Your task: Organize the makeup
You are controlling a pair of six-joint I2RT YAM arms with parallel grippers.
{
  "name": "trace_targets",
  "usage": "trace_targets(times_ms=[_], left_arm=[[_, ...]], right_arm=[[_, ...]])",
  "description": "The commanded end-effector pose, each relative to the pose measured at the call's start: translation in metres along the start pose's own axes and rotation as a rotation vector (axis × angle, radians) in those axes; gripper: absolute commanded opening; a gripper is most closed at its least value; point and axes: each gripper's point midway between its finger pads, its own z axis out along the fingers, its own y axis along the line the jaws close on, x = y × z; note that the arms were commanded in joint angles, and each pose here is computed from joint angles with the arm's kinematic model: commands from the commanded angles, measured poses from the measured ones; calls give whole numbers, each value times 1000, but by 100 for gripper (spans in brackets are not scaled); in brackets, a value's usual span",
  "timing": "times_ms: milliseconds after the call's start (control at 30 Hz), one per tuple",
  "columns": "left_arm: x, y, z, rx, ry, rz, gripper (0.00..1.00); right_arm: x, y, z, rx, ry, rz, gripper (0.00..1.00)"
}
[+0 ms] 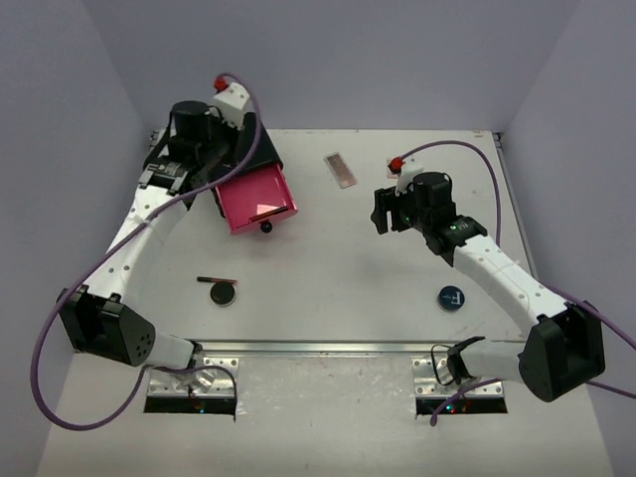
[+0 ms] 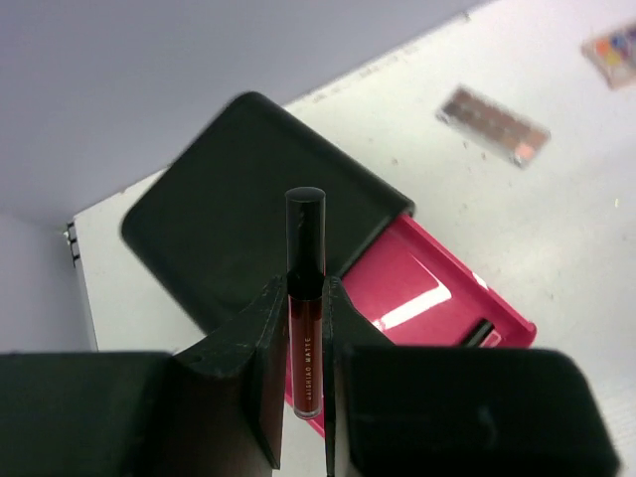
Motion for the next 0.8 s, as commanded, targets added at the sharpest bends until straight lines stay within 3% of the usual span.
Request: trace_targets(times_ms=[0,267,300,333,367,467,500,567,767], left_arm=[[48,-25,27,31,171,220,0],[78,-37,65,-12,252,357,2],[82,-40,66,2,258,365,6],[84,-42,66,11,262,372,25],[88,-45,65,24,267,379,36],[85,-50,62,47,256,388,68],[81,-51,60,48,247,381,73],[69,-50,57,43,222,357,79],[14,-33,19,92,126,255,79]], right_arm=[[-12,2,-1,-14,-44,17,70],[-9,0,-2,-4,-29,12,70],[-8,-1,-2,1,-28,10,70],[-8,-2,-2,4,-29,7,70],[-7,-2,-2,8,-28,5,70],[-6,-2,-2,5,-26,3,70],[-6,-2,-1,3,-26,3,70],[-7,-1,-1,0,-26,3,70],[-2,1,1,-13,-13,4,70]])
